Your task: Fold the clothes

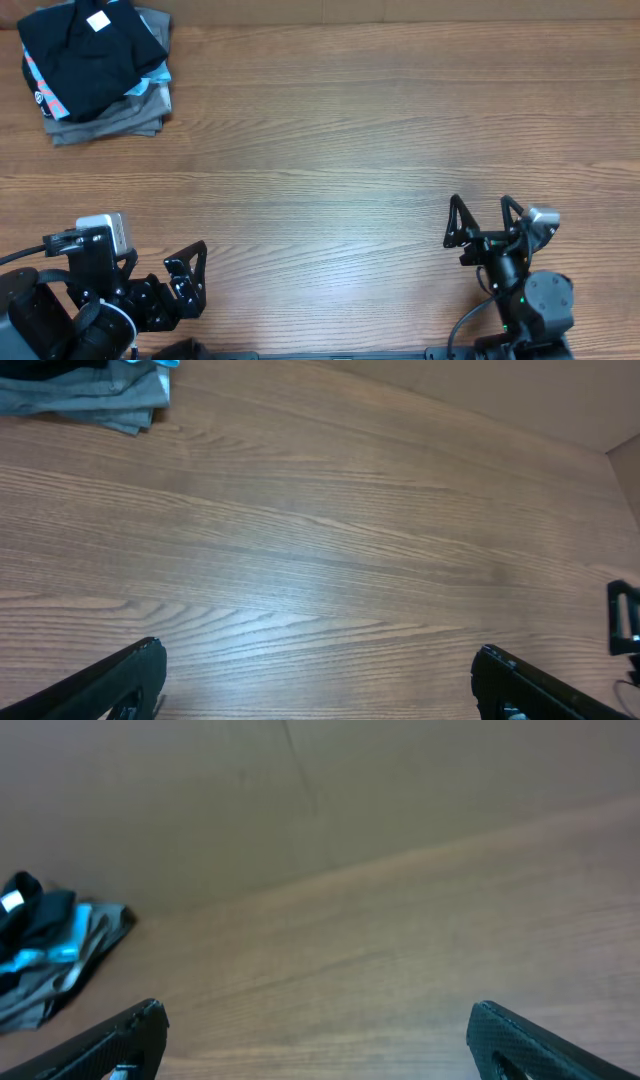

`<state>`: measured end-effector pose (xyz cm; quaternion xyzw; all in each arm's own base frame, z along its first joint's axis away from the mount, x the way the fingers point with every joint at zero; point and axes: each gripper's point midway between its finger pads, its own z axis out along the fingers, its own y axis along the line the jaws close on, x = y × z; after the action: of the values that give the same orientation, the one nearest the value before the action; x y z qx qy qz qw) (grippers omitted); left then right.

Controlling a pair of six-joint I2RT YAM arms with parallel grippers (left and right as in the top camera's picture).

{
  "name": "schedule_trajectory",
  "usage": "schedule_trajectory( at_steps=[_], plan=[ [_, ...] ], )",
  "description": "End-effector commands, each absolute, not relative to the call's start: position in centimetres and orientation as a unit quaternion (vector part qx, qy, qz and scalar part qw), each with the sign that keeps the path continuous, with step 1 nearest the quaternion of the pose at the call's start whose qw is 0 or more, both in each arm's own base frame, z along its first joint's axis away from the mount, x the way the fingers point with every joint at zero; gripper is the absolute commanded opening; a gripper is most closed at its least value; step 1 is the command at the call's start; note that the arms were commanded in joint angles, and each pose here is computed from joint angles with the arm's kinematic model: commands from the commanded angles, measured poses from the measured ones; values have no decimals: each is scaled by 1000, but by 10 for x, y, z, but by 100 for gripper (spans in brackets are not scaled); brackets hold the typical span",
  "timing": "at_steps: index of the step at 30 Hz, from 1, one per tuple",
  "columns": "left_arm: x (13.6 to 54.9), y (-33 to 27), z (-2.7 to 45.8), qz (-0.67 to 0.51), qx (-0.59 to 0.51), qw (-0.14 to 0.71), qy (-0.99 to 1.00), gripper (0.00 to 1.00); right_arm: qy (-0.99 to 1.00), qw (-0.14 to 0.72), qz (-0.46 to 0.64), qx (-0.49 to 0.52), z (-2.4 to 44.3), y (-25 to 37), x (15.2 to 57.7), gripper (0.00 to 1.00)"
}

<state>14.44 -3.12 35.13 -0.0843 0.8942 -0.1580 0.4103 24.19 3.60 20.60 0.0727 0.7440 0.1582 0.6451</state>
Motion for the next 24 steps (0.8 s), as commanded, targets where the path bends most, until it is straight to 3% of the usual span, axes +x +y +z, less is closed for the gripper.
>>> schedule_trajectory(
  at_steps=[1, 12, 24],
  plan=[
    [144, -34, 352, -158, -69, 414, 894, 100, 729, 665, 152, 61, 198, 34, 242, 100],
    [144, -34, 352, -158, -69, 414, 894, 100, 670, 727, 116, 102, 195, 2, 246, 100],
    [144, -34, 352, -158, -69, 414, 894, 100, 706, 694, 80, 115, 170, -12, 246, 100]
  ],
)
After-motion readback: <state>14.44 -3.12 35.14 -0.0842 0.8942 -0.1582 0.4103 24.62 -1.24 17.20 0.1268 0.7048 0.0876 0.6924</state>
